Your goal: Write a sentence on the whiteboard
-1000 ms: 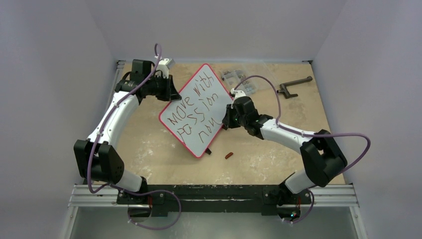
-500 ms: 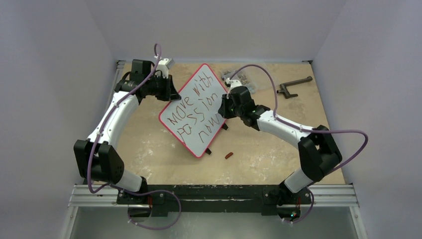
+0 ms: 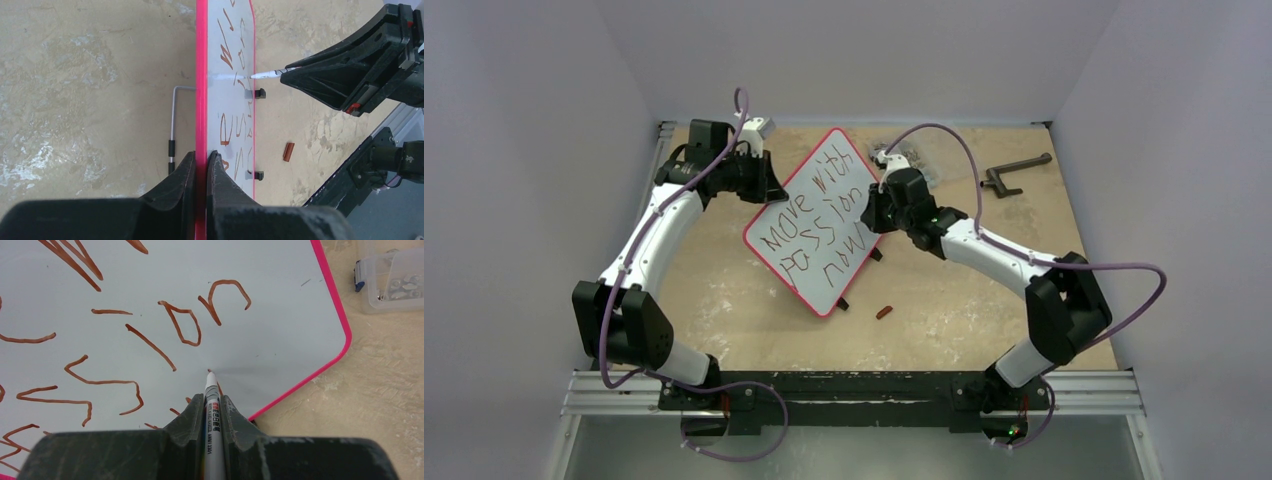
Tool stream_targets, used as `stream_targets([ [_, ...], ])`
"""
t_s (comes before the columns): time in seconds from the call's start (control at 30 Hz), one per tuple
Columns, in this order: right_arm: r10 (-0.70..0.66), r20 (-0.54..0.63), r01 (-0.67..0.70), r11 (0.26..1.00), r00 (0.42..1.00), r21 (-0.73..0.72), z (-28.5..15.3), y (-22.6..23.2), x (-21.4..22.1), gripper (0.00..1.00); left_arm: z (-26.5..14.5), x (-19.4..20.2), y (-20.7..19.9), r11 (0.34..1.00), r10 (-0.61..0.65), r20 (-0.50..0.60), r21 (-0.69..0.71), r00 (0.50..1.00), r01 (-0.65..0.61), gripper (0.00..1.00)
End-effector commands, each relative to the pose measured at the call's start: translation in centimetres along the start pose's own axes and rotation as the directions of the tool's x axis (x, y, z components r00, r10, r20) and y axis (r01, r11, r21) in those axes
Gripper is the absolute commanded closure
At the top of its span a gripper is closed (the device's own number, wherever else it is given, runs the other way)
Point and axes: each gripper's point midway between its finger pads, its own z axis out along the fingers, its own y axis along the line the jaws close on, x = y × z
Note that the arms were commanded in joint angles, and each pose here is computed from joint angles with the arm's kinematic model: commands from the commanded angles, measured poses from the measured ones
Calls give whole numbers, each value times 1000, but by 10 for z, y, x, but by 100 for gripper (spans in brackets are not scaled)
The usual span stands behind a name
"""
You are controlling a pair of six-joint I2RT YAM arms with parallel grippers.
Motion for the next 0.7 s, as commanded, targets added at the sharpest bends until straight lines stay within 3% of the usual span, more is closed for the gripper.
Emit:
stream_targets([
  [0.0, -7, 72, 5, 1000, 997, 16, -29, -1, -22, 100, -11, -5, 18, 989, 91, 9, -116, 996, -89, 100],
  [0.3, 14, 184, -25, 998, 983, 56, -98, -16, -46, 100, -19, -7, 13, 990, 70, 17, -127, 997, -67, 100],
  [0.67, 43, 220, -52, 998, 975, 34, -119, -16, -44, 100, -28, 16, 7, 992, 35, -16, -124, 999, -37, 100],
])
